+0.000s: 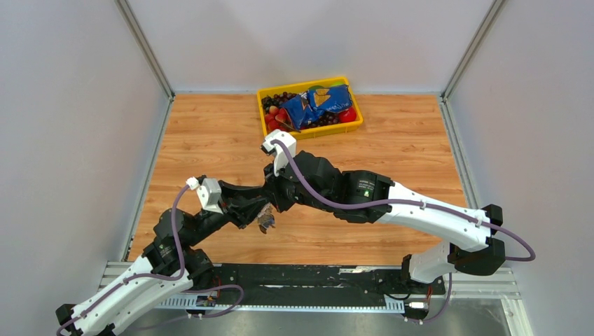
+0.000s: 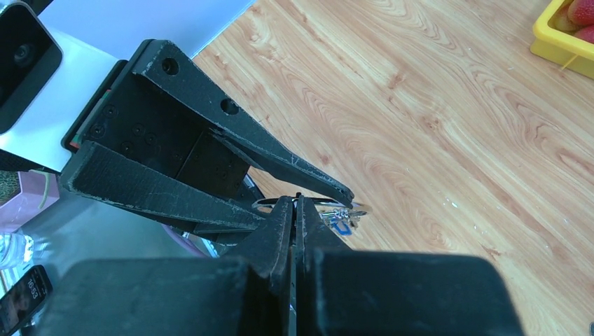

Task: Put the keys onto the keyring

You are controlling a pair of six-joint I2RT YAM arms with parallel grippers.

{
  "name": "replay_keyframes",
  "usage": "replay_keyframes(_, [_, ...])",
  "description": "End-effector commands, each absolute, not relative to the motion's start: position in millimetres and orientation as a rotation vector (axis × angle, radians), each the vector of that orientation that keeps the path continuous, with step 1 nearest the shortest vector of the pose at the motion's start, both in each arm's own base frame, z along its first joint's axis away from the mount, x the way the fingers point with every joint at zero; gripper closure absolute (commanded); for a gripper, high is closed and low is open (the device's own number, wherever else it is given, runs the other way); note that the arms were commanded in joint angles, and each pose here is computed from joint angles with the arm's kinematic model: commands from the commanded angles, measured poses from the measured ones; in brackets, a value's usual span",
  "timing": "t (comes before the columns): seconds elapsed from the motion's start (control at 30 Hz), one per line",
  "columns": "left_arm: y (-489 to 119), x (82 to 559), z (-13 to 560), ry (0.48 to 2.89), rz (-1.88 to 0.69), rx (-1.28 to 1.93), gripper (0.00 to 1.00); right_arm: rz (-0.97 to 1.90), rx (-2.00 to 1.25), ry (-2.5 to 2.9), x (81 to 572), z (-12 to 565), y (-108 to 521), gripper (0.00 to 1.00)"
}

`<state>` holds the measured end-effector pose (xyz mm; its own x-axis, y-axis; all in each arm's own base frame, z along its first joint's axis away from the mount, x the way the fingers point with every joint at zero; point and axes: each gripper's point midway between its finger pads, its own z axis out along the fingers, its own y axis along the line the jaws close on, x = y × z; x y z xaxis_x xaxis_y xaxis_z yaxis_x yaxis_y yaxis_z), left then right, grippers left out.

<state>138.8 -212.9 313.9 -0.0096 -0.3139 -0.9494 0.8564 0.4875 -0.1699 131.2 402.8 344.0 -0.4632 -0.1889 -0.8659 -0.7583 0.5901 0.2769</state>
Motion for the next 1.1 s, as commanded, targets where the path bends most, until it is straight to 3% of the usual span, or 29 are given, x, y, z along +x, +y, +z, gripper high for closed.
replay_keyframes(0.0, [-211.0, 141.1, 321.2, 1.231, -0.973, 0.557, 0.60, 0.962, -0.675, 1.891, 128.4, 386.0, 406.6, 1.00])
replay_keyframes(0.67, [-215.2, 139.5, 326.1, 1.141, -0.940, 0.617, 0.55, 0.891, -0.733, 2.164, 152.1, 366.7, 399.9, 1.00])
replay_keyframes(1.07, [-220.0, 150.9, 313.3, 1.126, -0.862, 0.653, 0.53, 0.930, -0.807, 2.235, 141.4, 363.6, 405.4, 1.00])
